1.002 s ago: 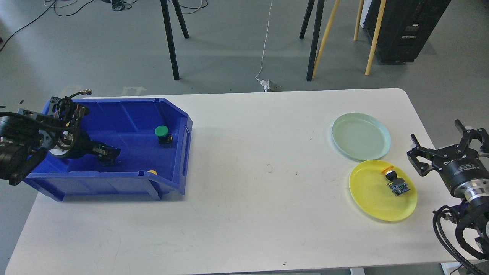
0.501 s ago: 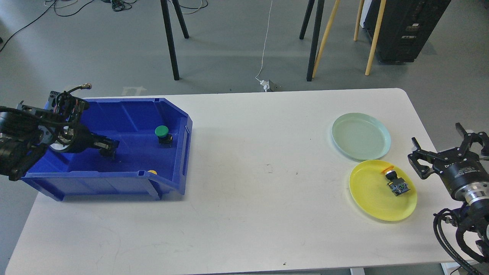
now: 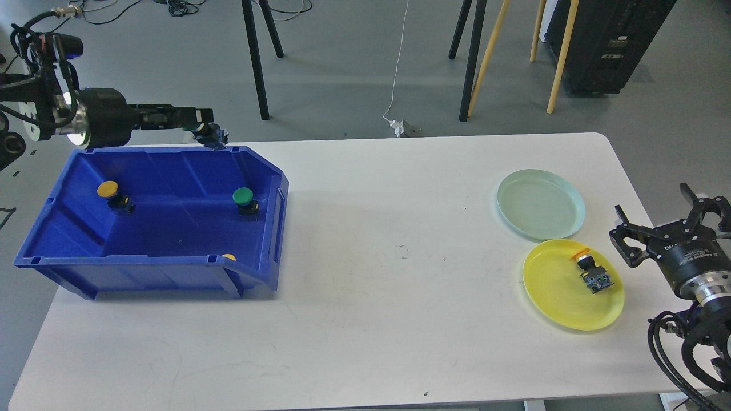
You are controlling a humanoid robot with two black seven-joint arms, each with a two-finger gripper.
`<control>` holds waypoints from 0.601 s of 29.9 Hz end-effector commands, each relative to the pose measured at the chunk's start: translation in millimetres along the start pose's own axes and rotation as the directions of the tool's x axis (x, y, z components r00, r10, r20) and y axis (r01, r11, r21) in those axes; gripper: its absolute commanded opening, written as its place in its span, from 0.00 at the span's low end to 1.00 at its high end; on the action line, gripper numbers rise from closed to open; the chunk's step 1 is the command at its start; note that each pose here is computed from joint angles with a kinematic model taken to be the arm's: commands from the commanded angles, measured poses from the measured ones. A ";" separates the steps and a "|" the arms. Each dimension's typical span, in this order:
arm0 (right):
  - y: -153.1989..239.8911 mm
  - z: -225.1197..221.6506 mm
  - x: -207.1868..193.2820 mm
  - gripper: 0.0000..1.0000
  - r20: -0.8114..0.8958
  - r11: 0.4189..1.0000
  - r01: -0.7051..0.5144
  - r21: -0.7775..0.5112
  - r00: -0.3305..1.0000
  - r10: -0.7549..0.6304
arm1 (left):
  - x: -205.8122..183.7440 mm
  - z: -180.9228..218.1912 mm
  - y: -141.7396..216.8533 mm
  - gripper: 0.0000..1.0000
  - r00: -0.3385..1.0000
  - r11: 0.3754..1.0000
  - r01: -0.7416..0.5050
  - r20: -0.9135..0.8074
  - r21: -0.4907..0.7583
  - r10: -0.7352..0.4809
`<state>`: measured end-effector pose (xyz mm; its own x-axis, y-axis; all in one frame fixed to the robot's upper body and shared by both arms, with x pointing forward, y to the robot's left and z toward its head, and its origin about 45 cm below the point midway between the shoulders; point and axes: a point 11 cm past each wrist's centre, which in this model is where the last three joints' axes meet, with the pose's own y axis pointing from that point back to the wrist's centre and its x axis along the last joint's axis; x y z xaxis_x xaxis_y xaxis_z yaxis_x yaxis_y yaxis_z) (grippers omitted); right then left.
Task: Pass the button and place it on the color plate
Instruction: 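Lift the green button and extend it toward the right gripper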
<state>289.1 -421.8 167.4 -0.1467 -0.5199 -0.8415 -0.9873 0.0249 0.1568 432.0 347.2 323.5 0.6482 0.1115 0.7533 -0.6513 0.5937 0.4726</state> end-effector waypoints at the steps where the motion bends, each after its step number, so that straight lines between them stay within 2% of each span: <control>1: -2.5 -8.8 -10.6 1.00 -0.044 1.000 0.024 -0.006 0.999 -0.025 | 17.3 50.0 -6.6 0.03 0.990 0.973 -0.102 -0.113 -0.206 0.080; 6: -1.6 -26.6 -43.4 1.00 -0.259 0.992 0.105 -0.067 0.959 -0.119 | 10.9 119.6 -50.6 0.04 0.957 0.876 -0.151 -0.288 -0.458 0.014; 9: 1.1 -41.0 -53.7 1.00 -0.394 0.988 0.114 -0.103 0.907 -0.146 | 2.4 167.4 -88.0 0.04 0.945 0.802 -0.158 -0.325 -0.576 -0.047; 14: 5.3 -52.5 -64.6 1.00 -0.512 0.981 0.117 -0.157 0.839 -0.182 | -25.3 195.9 -142.1 0.04 0.923 0.784 -0.135 -0.364 -0.606 -0.123; 18: 6.4 -49.5 -73.5 1.00 -0.588 0.971 0.137 -0.195 0.776 -0.228 | -50.4 203.4 -159.2 0.04 0.915 0.782 -0.103 -0.368 -0.615 -0.169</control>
<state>296.6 -432.2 251.3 0.1017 -0.8910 -0.4425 -0.9738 -0.1801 0.1389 428.9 98.2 320.4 0.8293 0.3131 0.4629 -0.3514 0.9362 -0.0038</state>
